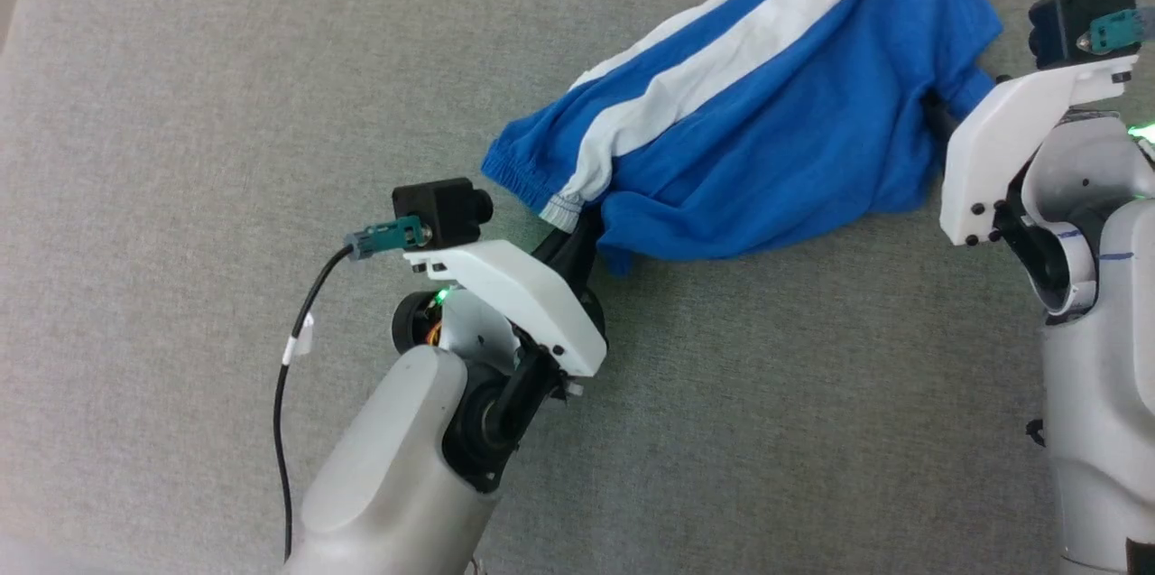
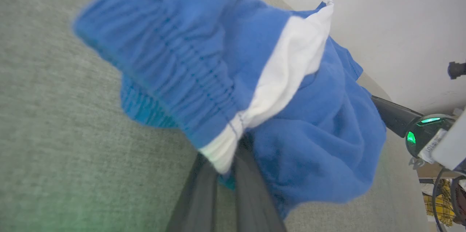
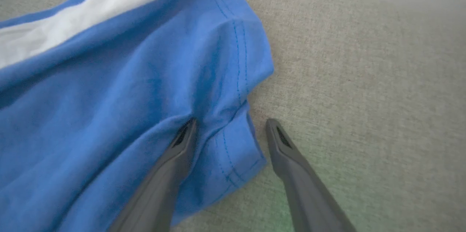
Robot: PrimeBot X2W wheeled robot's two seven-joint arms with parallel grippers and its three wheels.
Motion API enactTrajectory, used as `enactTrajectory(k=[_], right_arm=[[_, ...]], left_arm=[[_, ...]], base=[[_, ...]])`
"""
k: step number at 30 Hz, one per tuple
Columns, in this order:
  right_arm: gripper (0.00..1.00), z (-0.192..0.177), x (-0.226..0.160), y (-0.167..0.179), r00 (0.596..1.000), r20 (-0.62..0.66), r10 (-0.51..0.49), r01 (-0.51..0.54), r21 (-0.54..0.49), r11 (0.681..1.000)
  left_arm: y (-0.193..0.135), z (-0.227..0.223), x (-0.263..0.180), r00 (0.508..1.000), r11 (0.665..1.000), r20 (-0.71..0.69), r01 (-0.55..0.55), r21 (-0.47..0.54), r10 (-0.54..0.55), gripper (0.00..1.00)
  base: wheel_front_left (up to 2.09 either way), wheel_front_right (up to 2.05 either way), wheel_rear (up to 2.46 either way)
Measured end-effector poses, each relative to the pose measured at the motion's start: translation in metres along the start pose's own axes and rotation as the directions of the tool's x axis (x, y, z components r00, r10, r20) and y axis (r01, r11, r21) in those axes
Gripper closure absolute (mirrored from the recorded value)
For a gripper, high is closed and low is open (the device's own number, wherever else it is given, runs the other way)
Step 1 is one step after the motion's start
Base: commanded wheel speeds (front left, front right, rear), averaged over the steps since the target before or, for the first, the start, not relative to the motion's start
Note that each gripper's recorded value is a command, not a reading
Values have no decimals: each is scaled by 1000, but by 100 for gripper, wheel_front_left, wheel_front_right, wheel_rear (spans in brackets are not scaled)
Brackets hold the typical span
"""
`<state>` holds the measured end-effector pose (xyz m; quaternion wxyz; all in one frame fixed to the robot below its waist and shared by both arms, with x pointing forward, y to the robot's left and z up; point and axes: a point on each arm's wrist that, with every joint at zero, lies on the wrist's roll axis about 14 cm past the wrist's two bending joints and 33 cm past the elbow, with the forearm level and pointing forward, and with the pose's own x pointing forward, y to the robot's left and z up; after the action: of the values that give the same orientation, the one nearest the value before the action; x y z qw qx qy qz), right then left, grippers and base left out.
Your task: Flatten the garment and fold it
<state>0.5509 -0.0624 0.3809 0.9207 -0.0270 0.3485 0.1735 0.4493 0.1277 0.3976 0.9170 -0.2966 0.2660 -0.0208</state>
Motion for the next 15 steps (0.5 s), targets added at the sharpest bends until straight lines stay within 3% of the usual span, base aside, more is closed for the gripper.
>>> enactTrajectory(k=[4, 5, 7, 8, 15], right_arm=[[0, -2, 8, 3, 1000, -16, 10, -10, 19, 1000], [20, -1, 10, 3, 1000, -17, 11, -11, 23, 1000], [86, -1, 13, 4, 1000, -20, 15, -14, 32, 999], [100, -1, 14, 5, 1000, -20, 17, -16, 37, 999], [100, 6, 10, 6, 1000, 10, 17, -17, 71, 997]], left_arm=[[2, 0, 3, 1000, 1000, 2, -6, 0, 6, 100], [2, 0, 4, 1000, 1000, 2, -4, 1, 4, 100], [2, 1, 6, 1000, 1000, 8, -2, 4, 2, 100], [3, 1, 6, 1000, 1000, 6, -4, 2, 4, 100], [3, 3, 4, 1000, 1000, 18, -6, -3, 6, 100]], base=[[0, 0, 0], [0, 0, 0], [0, 0, 0], [0, 0, 0], [0, 0, 0]])
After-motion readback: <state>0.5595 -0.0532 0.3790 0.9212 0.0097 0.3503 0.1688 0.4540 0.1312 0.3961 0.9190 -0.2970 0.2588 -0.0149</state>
